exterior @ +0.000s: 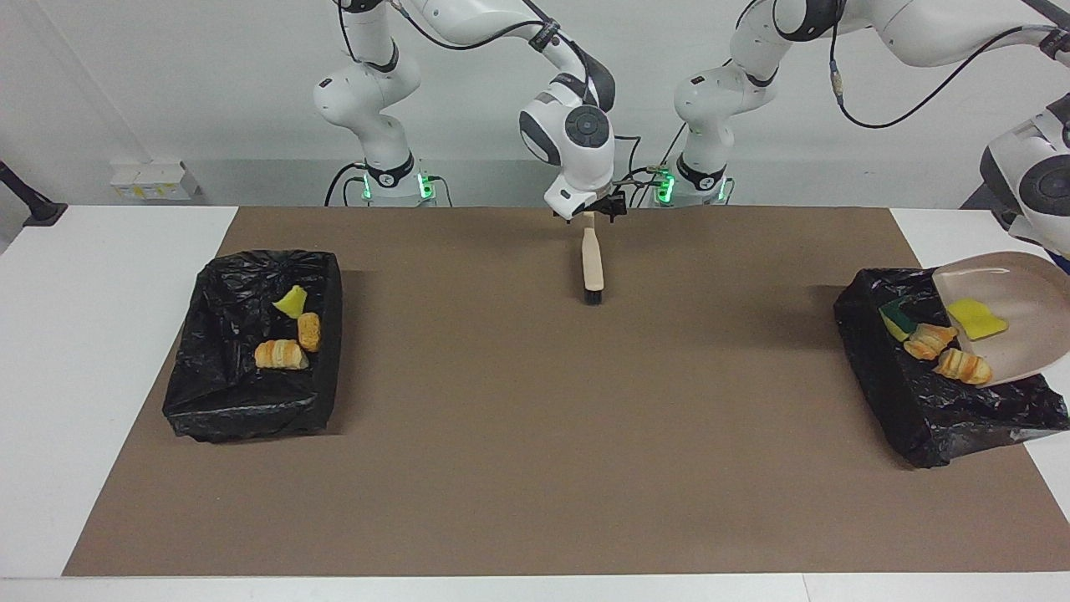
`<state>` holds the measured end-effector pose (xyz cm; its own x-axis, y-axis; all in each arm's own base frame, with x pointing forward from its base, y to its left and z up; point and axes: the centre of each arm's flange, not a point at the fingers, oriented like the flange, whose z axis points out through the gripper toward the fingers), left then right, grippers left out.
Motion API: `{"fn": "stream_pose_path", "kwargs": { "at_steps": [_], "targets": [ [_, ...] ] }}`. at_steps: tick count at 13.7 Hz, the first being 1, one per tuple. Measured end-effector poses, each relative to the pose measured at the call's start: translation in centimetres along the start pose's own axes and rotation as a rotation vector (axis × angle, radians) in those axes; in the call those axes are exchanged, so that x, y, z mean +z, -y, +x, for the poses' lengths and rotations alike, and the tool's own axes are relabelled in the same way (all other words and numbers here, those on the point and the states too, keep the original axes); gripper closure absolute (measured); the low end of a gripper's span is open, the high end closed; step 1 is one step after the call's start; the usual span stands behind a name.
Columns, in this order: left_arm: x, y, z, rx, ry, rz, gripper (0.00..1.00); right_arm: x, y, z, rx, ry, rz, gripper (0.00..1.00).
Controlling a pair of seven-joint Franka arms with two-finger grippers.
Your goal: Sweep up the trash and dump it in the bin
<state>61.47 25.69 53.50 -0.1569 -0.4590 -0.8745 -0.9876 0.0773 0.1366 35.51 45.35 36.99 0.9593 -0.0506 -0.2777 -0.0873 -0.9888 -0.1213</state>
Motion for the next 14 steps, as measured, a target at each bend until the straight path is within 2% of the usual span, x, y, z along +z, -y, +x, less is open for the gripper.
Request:
{"fn": "stream_pose_path", "kwargs": {
  "at_steps": [2,4,7,8,12,14],
  "targets": [
    [-0.5,-2.0,-1.2,-0.018,0.084,-0.017,0.68,-4.6,-1.7,1.4,0.031,-0.059,0.05,0.0],
    [-1.6,-3.8,-2.5,-0.033,0.115,-0.039,0.68,-9.5,-4.6,2.3,0.07,-0.103,0.07,0.0],
    [-4.6,-3.9,-2.4,-0.046,0.113,-0.028,0.68,-15.3,-9.6,3.0,0.093,-0.204,-0.011,0.0],
    [-5.8,-3.5,-1.8,-0.062,0.078,-0.013,0.68,-17.5,-11.3,3.3,0.107,-0.223,-0.023,0.0],
    [-10.0,-2.4,1.0,-0.13,-0.156,0.048,0.68,-27.9,-19.9,5.3,0.139,-0.271,-0.017,0.0],
    [-11.1,-2.1,2.5,-0.187,-0.317,0.055,0.68,-31.4,-23.3,6.3,0.179,-0.313,-0.001,0.0]
  ]
}}
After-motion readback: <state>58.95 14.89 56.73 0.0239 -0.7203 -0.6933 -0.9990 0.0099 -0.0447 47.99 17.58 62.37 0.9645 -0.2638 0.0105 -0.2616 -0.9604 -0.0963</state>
